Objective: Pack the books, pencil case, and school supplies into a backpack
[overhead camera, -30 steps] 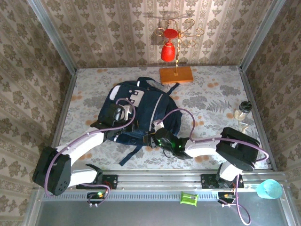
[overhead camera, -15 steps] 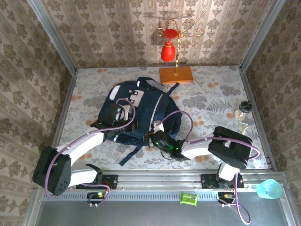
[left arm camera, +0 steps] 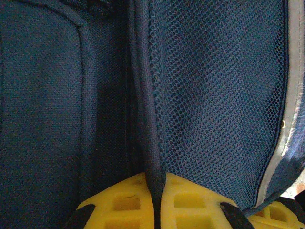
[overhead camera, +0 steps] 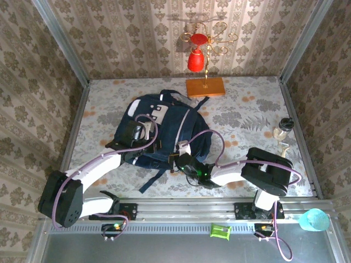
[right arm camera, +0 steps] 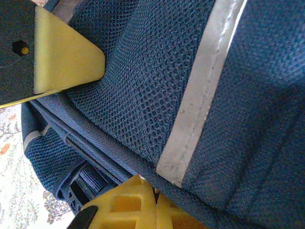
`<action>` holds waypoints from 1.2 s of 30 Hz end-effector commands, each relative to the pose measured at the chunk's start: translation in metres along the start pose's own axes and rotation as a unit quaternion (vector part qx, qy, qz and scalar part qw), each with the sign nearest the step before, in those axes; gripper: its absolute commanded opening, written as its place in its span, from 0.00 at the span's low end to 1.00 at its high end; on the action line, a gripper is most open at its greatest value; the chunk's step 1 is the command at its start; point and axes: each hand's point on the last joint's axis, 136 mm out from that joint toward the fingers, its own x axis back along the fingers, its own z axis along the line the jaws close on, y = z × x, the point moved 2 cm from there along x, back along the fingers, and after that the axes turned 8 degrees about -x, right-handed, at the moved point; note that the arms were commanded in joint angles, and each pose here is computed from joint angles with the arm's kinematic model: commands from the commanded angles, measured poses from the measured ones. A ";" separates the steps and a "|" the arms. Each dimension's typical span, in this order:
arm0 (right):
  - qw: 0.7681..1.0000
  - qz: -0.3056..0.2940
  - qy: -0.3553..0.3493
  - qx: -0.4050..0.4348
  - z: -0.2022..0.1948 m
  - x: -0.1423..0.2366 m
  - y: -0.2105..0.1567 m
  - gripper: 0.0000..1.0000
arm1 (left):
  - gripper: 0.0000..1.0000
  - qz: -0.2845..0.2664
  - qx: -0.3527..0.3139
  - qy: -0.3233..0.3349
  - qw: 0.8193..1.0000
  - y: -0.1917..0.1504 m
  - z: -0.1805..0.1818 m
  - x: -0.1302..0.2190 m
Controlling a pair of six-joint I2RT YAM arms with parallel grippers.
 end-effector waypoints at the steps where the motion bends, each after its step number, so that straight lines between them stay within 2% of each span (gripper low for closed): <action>1: 0.999 -0.027 -0.024 -0.008 -0.009 0.006 0.009 0.00 | 0.00 0.004 -0.015 -0.023 1.000 -0.003 -0.007 0.002; 14: 0.992 0.004 -0.120 0.033 -0.053 0.043 0.005 0.00 | 0.00 -0.002 -0.029 0.026 0.999 0.002 0.015 0.009; 19: 0.982 0.000 -0.181 0.046 -0.081 0.066 0.013 0.00 | 0.00 -0.008 -0.034 0.054 0.998 0.004 0.026 0.016; 23: 0.980 -0.010 -0.192 0.045 -0.090 0.078 0.028 0.00 | 0.00 -0.018 -0.024 0.078 0.997 0.010 0.041 0.022; 26: 0.983 0.004 -0.175 0.052 -0.088 0.076 0.036 0.00 | 0.00 -0.017 -0.026 0.090 0.995 0.010 0.045 0.023; 30: 0.993 0.032 -0.091 0.071 -0.066 0.069 0.039 0.00 | 0.00 -0.021 -0.024 0.093 0.995 0.012 0.045 0.024; 33: 0.990 0.073 -0.036 0.115 -0.046 0.065 0.030 0.00 | 0.00 -0.022 -0.022 0.083 0.996 0.014 0.042 0.023; 36: 0.985 0.099 0.006 0.142 -0.029 0.062 0.024 0.15 | 0.00 -0.024 -0.021 0.081 0.996 0.014 0.041 0.024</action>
